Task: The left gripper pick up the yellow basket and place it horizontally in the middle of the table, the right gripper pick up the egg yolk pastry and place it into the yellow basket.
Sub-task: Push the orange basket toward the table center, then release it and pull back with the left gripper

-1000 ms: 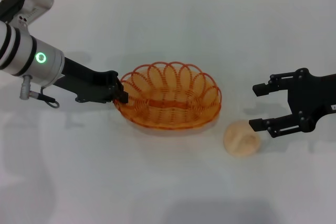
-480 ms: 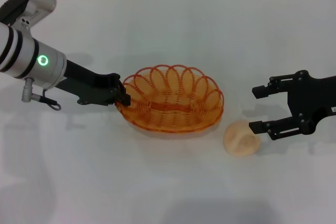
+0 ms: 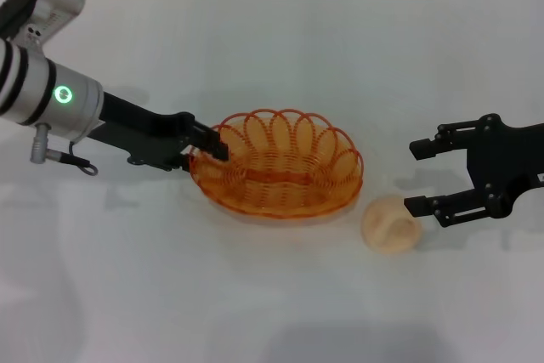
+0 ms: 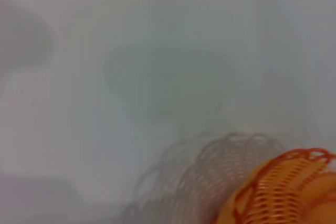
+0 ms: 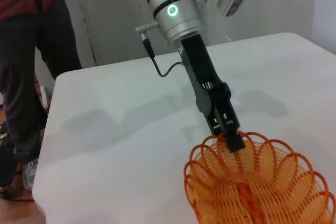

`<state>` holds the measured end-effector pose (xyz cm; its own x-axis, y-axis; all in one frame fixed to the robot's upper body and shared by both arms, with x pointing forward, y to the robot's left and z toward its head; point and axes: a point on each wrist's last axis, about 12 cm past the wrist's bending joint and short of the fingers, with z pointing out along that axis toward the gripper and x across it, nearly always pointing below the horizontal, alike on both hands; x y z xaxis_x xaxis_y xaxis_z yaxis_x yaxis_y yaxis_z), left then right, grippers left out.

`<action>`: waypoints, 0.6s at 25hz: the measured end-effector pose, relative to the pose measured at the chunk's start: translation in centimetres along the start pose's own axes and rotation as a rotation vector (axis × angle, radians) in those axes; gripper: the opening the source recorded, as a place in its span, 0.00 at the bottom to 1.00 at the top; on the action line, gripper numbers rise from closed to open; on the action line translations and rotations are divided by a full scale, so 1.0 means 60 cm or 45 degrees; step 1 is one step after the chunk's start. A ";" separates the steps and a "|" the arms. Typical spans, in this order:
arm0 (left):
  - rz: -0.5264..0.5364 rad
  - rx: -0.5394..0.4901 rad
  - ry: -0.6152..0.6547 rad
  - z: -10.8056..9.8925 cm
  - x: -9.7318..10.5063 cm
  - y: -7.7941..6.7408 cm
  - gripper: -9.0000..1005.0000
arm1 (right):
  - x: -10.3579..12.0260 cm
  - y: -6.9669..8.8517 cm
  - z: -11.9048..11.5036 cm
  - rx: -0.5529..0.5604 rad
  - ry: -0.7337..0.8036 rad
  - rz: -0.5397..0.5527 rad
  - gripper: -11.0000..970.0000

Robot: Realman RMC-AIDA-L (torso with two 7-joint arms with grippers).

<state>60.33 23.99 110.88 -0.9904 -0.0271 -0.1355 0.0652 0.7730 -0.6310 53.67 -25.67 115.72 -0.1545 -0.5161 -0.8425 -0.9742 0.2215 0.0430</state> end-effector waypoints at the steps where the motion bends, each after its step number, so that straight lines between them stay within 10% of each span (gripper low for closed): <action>1: 0.002 0.011 -0.006 -0.003 0.000 0.001 0.42 | 0.000 0.000 0.000 0.000 0.000 0.000 0.74; 15: 0.391 0.121 -0.348 -0.080 -0.045 -0.015 0.81 | 0.003 0.001 -0.001 0.003 0.000 0.034 0.72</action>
<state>62.35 26.41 115.45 -0.8552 0.0188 -0.5179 0.3763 0.7097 -0.5956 53.57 -25.81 115.62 -0.1803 -0.5100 -0.8410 -0.9693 0.2373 0.0639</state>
